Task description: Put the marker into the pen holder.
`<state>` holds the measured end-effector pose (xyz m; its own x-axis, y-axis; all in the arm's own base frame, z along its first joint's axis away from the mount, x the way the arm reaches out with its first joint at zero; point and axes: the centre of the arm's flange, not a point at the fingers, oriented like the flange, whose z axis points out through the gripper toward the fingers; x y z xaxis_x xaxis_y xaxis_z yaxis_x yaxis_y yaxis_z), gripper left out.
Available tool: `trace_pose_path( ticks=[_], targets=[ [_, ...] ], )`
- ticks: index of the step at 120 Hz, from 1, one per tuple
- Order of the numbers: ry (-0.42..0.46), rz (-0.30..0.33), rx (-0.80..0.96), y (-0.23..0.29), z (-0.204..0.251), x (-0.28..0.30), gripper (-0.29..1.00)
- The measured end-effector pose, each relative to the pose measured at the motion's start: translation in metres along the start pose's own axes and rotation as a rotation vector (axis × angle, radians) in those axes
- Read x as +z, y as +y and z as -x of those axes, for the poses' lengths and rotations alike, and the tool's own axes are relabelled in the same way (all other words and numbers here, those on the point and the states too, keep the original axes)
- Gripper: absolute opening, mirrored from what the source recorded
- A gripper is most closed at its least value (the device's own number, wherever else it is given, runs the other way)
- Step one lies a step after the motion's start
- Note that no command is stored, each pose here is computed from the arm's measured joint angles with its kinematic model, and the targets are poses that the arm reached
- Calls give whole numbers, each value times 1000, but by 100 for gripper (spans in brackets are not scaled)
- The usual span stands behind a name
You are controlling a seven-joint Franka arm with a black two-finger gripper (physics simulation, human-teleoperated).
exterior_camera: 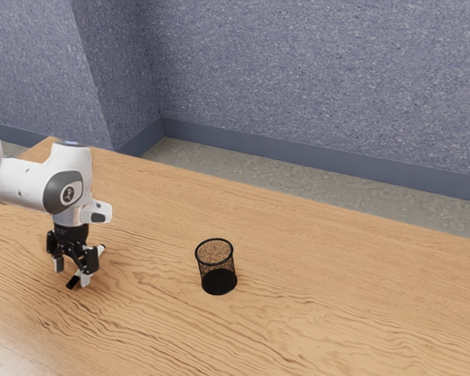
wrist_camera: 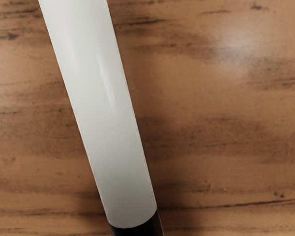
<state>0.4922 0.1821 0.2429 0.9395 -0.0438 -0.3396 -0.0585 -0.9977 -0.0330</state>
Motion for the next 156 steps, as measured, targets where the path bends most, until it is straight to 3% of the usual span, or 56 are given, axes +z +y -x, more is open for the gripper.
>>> trace_pose_path(
  ticks=[24,81,116,133,156],
  targets=[
    [27,15,33,-6,-2,2,62],
    [36,29,100,-6,-3,5,14],
    [37,27,117,-7,-2,5,10],
    [40,19,126,-6,-3,3,-5],
    [78,-15,132,0,-3,-20,-8]
  ],
)
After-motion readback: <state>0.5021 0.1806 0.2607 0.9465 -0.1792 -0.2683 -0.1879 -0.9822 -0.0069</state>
